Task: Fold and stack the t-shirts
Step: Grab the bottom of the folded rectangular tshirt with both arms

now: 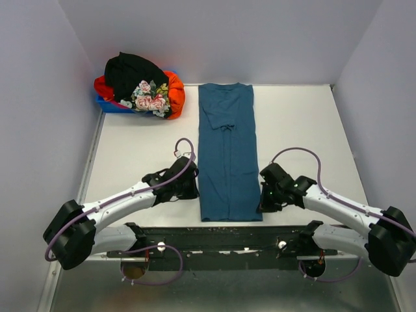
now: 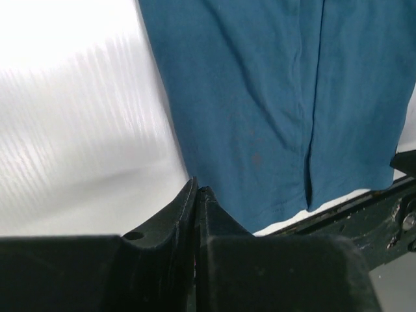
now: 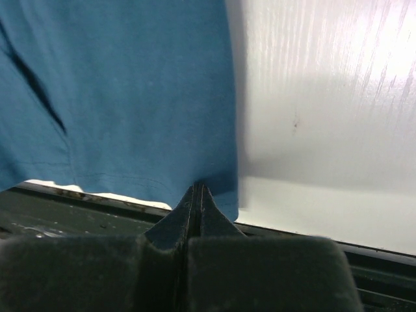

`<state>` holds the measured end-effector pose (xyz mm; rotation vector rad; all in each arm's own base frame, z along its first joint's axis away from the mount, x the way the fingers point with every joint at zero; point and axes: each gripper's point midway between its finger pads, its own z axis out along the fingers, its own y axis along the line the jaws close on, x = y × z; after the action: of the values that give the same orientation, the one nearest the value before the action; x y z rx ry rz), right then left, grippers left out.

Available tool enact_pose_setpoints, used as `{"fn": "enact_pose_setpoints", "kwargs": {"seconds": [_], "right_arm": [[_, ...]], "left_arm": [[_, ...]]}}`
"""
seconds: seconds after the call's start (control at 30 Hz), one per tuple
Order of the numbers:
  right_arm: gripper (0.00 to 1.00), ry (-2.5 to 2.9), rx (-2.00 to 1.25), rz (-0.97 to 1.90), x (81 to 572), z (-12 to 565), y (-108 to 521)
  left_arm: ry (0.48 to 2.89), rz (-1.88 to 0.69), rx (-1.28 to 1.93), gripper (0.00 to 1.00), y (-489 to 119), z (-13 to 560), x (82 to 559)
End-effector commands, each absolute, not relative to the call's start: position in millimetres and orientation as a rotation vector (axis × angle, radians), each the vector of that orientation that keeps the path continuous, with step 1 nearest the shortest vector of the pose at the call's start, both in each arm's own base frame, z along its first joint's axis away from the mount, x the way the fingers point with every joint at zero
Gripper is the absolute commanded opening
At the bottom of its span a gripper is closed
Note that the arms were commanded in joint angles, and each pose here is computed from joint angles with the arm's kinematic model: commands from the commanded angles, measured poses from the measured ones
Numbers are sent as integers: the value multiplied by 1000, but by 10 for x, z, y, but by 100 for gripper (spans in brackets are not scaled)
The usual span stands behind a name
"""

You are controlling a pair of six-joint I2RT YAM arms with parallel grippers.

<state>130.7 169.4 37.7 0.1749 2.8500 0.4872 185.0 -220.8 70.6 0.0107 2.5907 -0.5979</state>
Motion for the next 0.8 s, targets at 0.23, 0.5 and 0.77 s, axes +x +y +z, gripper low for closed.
{"fn": "enact_pose_setpoints", "kwargs": {"seconds": [0.23,0.5,0.77], "right_arm": [[1,2969,214,387,1089,150,1596],[1,3010,239,273,1037,83,1499],[1,3006,256,264,1040,88,1491]], "left_arm": [[2619,-733,35,14,-2513,654,1635],[2701,-654,40,13,-2481,417,1545],[2799,-534,28,11,-2334,61,1428]]}}
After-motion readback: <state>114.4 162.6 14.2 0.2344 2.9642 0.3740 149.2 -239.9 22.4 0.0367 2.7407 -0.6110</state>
